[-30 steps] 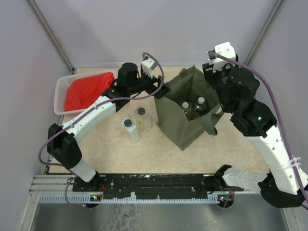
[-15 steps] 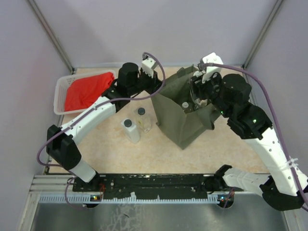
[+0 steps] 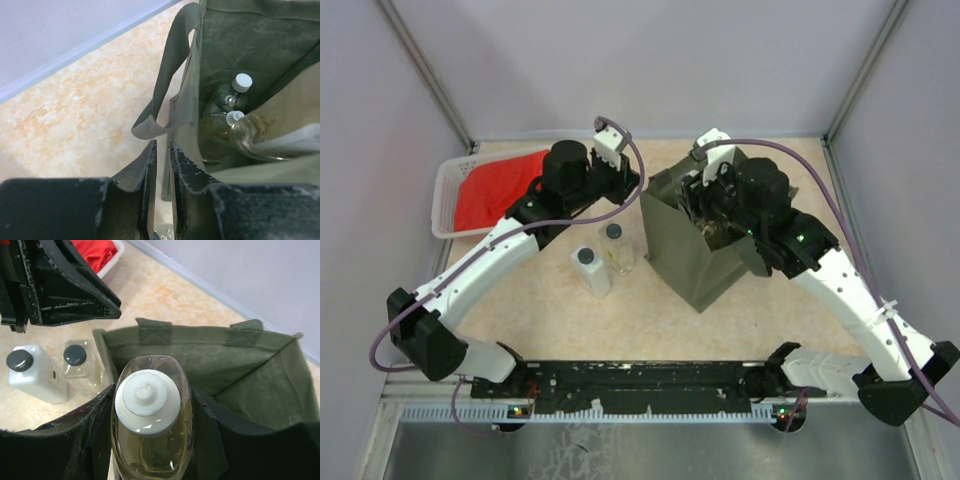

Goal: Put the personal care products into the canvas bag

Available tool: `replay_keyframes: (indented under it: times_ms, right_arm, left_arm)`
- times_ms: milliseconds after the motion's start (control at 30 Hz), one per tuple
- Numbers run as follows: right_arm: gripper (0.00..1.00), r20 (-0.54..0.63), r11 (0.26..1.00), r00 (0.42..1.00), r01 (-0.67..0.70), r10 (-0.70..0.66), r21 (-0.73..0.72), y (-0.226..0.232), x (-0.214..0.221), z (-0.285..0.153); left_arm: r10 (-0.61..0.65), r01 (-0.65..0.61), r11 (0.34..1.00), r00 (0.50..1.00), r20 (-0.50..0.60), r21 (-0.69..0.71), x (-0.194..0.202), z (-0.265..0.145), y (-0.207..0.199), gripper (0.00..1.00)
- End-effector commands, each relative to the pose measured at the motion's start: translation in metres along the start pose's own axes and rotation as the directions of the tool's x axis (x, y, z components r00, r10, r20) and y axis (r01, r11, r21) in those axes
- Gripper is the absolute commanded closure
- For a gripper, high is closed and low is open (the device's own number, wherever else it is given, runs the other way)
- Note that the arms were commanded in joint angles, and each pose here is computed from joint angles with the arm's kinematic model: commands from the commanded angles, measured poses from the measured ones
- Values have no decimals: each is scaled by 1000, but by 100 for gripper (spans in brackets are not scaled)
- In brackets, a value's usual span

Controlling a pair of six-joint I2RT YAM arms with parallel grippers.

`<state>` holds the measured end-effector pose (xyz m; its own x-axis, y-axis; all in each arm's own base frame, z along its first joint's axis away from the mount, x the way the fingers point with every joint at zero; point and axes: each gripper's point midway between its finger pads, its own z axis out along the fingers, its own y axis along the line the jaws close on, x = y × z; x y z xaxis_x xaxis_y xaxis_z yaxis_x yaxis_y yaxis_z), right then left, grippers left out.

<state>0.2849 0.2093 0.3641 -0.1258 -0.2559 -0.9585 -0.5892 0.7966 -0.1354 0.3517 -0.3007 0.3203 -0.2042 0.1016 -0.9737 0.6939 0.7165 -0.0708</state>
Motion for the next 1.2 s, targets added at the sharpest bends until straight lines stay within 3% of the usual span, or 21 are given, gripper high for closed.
replay_keyframes:
  times_ms: [0, 267, 367, 433, 567, 867, 1033, 1100, 1167]
  right_arm:
    - [100, 271, 998, 961, -35, 50, -61, 10, -66, -7]
    - [100, 236, 997, 970, -49, 63, -63, 14, -41, 10]
    - [100, 231, 998, 971, -51, 56, -29, 7, -41, 5]
    - [100, 229, 999, 972, -51, 53, -13, 4, -39, 0]
    - [100, 222, 998, 973, -56, 55, -2, 3, -30, -5]
    - [100, 182, 998, 982, -58, 53, 26, 0, -10, -3]
    - [100, 187, 997, 980, -72, 67, 18, 2, -7, -1]
    - [100, 189, 997, 979, -76, 72, 13, 3, -6, 1]
    - [100, 190, 997, 979, -80, 77, 7, 5, -5, 4]
  left_arm:
    - [22, -22, 999, 1000, 3, -28, -3, -7, 6, 78]
    - [-4, 2, 994, 1000, 20, 107, -3, 4, -17, 64]
    - [-8, 1, 991, 999, 52, 131, -13, 1, -22, 39]
    - [-8, -4, 986, 997, 77, 165, -21, -1, -29, 33]
    - [-19, 0, 972, 997, 78, 233, -24, 1, -40, 32]
    - [-37, 31, 968, 999, 21, 248, 2, 19, -40, 31]
    - [-37, 42, 978, 999, -30, 205, 24, 33, -31, 38]
    - [-36, 42, 981, 999, -39, 187, 29, 37, -28, 55]
    - [-35, 42, 983, 998, -45, 178, 30, 40, -26, 82]
